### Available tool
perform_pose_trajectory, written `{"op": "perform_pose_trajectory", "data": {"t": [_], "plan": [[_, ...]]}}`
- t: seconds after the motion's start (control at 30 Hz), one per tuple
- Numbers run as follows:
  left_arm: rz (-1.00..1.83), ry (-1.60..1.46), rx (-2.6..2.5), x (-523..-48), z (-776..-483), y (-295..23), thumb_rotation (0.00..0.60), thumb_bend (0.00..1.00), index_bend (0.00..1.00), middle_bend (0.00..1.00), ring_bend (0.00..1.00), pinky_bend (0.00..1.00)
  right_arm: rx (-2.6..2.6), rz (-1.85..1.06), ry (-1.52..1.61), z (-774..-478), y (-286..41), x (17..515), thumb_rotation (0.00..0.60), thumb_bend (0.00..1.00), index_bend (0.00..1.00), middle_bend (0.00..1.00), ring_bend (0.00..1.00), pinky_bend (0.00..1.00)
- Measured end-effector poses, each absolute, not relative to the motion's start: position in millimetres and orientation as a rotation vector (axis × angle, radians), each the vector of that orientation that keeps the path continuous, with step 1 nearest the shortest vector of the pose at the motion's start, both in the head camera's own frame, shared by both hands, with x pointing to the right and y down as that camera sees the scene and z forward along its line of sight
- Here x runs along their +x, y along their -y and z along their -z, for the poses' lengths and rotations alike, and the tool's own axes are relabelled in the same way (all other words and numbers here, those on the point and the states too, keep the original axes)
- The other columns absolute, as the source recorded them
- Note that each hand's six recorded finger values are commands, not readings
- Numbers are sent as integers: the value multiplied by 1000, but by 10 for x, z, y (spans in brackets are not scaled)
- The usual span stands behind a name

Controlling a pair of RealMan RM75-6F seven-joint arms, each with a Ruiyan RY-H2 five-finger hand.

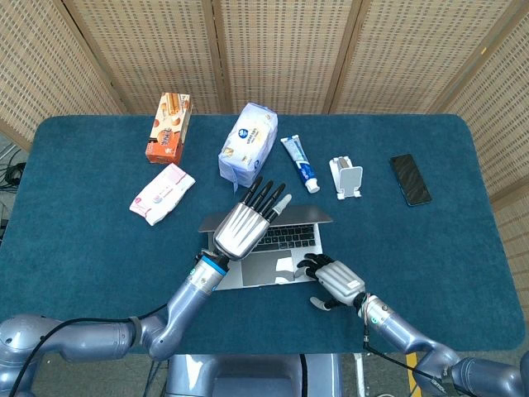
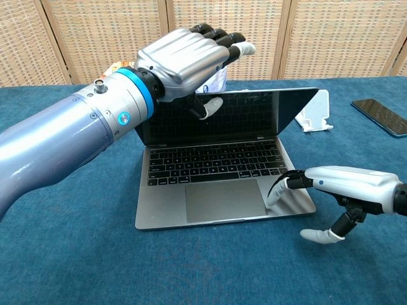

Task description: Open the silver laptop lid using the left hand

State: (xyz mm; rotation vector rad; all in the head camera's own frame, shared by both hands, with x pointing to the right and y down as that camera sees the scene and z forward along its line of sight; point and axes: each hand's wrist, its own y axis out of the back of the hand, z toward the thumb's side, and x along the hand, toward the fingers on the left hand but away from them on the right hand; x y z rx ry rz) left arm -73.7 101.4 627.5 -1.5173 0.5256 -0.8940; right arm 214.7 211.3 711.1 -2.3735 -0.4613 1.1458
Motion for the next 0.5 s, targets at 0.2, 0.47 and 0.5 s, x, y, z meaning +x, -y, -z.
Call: {"op": "perform_pose_trajectory", "data": {"t": [0.2, 0.47, 0.5], "plan": [[917, -532, -1503, -796, -6295, -946, 540, 467, 0, 0, 0, 0, -2371, -1155, 452, -7117, -2124, 2158, 600, 414, 248, 178, 0, 96], [958, -540, -1486, -883, -6348, -849, 538, 437, 0, 0, 0, 0, -2371, -1158, 448, -7120, -2134, 2159, 600, 414, 249, 178, 0, 96], [963, -542, -1483, -893, -6352, -834, 538, 435, 0, 0, 0, 0, -2372, -1159, 449, -7121, -2135, 2159, 600, 414, 249, 178, 0, 96]]}}
